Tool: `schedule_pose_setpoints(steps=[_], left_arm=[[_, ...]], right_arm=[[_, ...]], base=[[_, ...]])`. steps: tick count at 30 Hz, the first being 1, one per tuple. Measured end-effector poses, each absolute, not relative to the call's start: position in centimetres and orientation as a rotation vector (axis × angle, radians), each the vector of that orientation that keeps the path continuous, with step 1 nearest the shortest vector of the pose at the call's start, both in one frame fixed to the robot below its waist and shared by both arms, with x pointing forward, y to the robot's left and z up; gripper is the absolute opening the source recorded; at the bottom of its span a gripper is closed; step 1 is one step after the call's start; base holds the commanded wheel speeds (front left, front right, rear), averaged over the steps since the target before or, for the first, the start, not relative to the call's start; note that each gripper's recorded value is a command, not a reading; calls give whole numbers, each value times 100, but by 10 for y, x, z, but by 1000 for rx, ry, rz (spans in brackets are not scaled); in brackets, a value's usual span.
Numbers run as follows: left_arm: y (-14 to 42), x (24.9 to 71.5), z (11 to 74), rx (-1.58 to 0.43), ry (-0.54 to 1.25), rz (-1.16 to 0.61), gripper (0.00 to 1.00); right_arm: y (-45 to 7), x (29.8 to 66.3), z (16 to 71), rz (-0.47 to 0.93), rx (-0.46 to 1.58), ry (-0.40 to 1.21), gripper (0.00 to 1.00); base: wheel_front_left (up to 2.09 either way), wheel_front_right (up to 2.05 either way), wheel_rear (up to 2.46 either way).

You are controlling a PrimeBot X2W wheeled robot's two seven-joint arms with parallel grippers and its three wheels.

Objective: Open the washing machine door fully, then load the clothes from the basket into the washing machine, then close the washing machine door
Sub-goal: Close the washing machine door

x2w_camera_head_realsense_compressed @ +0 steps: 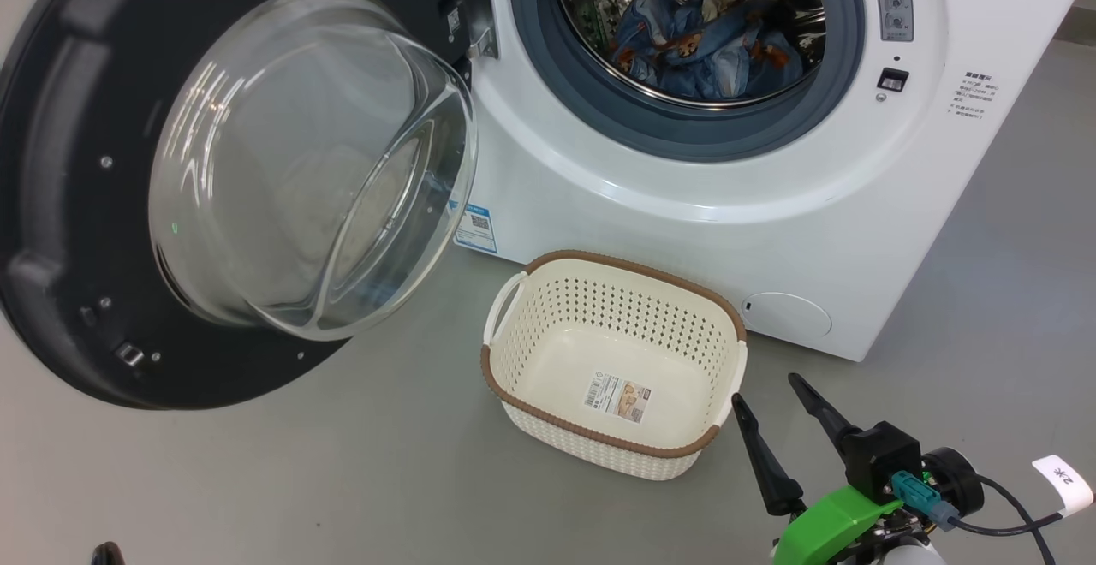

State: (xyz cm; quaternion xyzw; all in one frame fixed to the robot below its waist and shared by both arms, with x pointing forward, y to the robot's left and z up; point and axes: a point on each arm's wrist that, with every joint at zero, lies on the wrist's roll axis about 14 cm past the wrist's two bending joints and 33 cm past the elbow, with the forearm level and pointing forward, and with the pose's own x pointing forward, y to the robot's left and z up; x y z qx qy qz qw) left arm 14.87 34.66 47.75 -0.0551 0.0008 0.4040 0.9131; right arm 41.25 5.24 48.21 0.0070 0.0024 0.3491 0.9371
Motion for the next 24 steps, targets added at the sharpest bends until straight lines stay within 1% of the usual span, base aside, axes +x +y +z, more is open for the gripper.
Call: schedule_pose_setpoints(steps=[5,11,18,24], left_arm=[[349,147,478,-144,-15,829,0],[371,146,495,-147,-85,857,0],[410,149,536,-179,-260,879,0],[448,150,567,-205,-377,889,0]], right_arm=[[52,413,482,711,15,5,100],[51,414,481,707,20,7,100],[48,416,481,698,23,8,100],[45,415,479,692,25,10,100]], base=[[0,0,0],[0,0,0],[0,0,0],[0,0,0]])
